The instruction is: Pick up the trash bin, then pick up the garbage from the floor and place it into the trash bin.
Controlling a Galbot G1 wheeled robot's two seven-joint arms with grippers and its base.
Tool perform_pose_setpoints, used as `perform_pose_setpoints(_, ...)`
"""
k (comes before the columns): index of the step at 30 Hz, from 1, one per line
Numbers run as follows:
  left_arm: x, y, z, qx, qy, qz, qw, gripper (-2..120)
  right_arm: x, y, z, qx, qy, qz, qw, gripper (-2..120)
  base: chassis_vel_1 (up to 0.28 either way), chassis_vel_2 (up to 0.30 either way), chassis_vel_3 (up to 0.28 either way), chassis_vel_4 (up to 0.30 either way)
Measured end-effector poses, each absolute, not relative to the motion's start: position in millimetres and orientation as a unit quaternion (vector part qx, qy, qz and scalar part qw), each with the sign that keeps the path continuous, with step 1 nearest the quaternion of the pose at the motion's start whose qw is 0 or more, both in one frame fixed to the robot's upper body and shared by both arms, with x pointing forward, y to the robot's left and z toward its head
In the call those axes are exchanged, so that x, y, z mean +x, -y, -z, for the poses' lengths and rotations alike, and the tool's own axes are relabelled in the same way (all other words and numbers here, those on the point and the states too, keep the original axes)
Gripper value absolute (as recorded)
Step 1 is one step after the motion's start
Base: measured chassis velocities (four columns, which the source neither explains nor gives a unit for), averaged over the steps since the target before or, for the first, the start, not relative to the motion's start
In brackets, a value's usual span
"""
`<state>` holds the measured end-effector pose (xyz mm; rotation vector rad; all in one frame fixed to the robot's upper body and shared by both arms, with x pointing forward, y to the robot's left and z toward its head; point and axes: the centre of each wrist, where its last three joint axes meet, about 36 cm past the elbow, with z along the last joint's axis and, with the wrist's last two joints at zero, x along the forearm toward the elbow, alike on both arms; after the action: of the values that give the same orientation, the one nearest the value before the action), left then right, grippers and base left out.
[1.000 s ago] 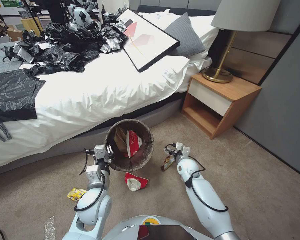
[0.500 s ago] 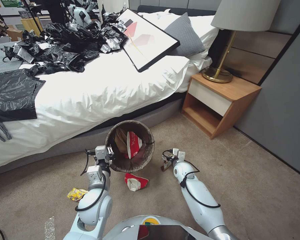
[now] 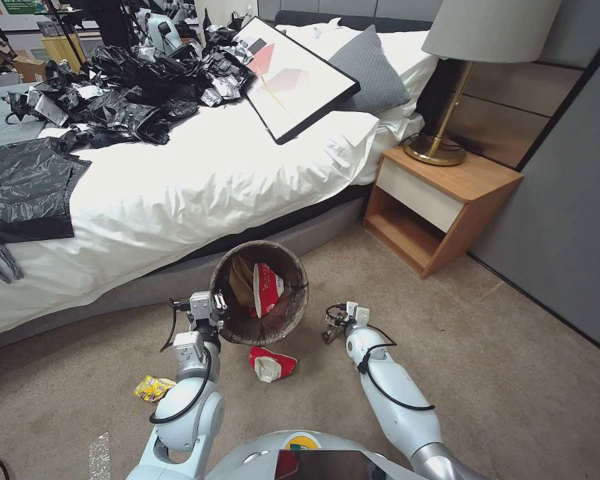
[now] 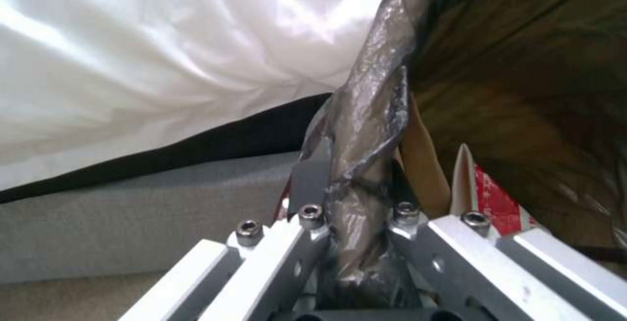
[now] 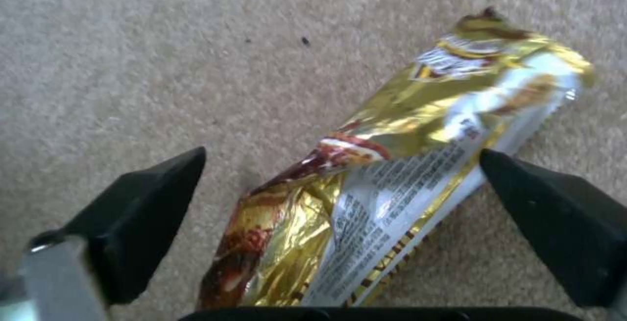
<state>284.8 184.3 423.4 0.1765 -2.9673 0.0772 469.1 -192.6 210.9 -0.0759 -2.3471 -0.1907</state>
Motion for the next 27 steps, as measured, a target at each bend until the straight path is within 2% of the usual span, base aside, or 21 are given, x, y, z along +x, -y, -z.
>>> perform_pose_setpoints(2, 284.8, -184.2, -423.4, 0.059, 0.994, -0.026, 0.084, 2, 468.8, 192.7, -209.5, -0.03, 0.92, 0.075, 0.383, 98, 0.0, 0.0, 0.0, 0.0)
perform_pose_setpoints(4, 284.8, -183.8, -423.4, 0.059, 0.994, -0.026, 0.084, 2, 466.9, 195.0, -202.7, -0.032, 0.918, 0.076, 0.387, 87, 0.0, 0.0, 0.0, 0.0)
perform_pose_setpoints(5, 284.8, -183.8, -423.4, 0.059, 0.994, -0.026, 0.084, 2, 466.9, 195.0, -202.7, -0.032, 0.918, 0.076, 0.387, 87, 0.0, 0.0, 0.0, 0.0)
perform_pose_setpoints(7, 284.8, -183.9, -423.4, 0.059, 0.994, -0.026, 0.084, 2, 466.3, 195.8, -200.8, -0.032, 0.918, 0.076, 0.387, 74, 0.0, 0.0, 0.0, 0.0)
perform_pose_setpoints(12, 284.8, -184.0, -423.4, 0.059, 0.994, -0.026, 0.083, 2, 465.6, 196.6, -199.0, -0.032, 0.918, 0.076, 0.387, 74, 0.0, 0.0, 0.0, 0.0)
perform_pose_setpoints(14, 284.8, -184.2, -423.4, 0.06, 0.994, -0.026, 0.083, 2, 465.0, 198.4, -195.6, -0.034, 0.919, 0.074, 0.387, 52, 0.0, 0.0, 0.0, 0.0)
perform_pose_setpoints(15, 284.8, -184.2, -423.4, 0.06, 0.994, -0.026, 0.083, 2, 465.0, 198.4, -195.6, -0.034, 0.919, 0.074, 0.387, 52, 0.0, 0.0, 0.0, 0.0)
perform_pose_setpoints(17, 284.8, -184.3, -423.4, 0.06, 0.994, -0.026, 0.083, 2, 465.0, 199.0, -194.2, -0.034, 0.919, 0.074, 0.387, 41, 0.0, 0.0, 0.0, 0.0)
perform_pose_setpoints(18, 284.8, -184.3, -423.4, 0.06, 0.994, -0.026, 0.083, 2, 465.0, 199.0, -194.2, -0.034, 0.919, 0.074, 0.387, 41, 0.0, 0.0, 0.0, 0.0)
perform_pose_setpoints(20, 285.0, -184.8, -423.5, 0.061, 0.994, -0.026, 0.083, 2, 464.7, 199.6, -191.9, -0.035, 0.919, 0.073, 0.387, 28, 0.0, 0.0, 0.0, 0.0)
perform_pose_setpoints(22, 285.1, -185.0, -423.5, 0.061, 0.994, -0.026, 0.083, 2, 464.6, 199.6, -191.2, -0.035, 0.919, 0.073, 0.387, 28, 0.0, 0.0, 0.0, 0.0)
perform_pose_setpoints(23, 285.1, -185.1, -423.5, 0.061, 0.994, -0.026, 0.083, 2, 464.2, 199.5, -190.3, -0.034, 0.919, 0.073, 0.387, 15, 0.0, 0.0, 0.0, 0.0)
perform_pose_setpoints(26, 285.4, -185.0, -423.6, 0.061, 0.994, -0.026, 0.082, 2, 463.5, 199.1, -188.9, -0.034, 0.918, 0.072, 0.388, 10, 0.0, 0.0, 0.0, 0.0)
perform_pose_setpoints(27, 285.8, -184.9, -423.5, 0.061, 0.994, -0.026, 0.082, 2, 463.1, 199.2, -188.1, -0.034, 0.918, 0.072, 0.388, 0, 0.0, 0.0, 0.0, 0.0)
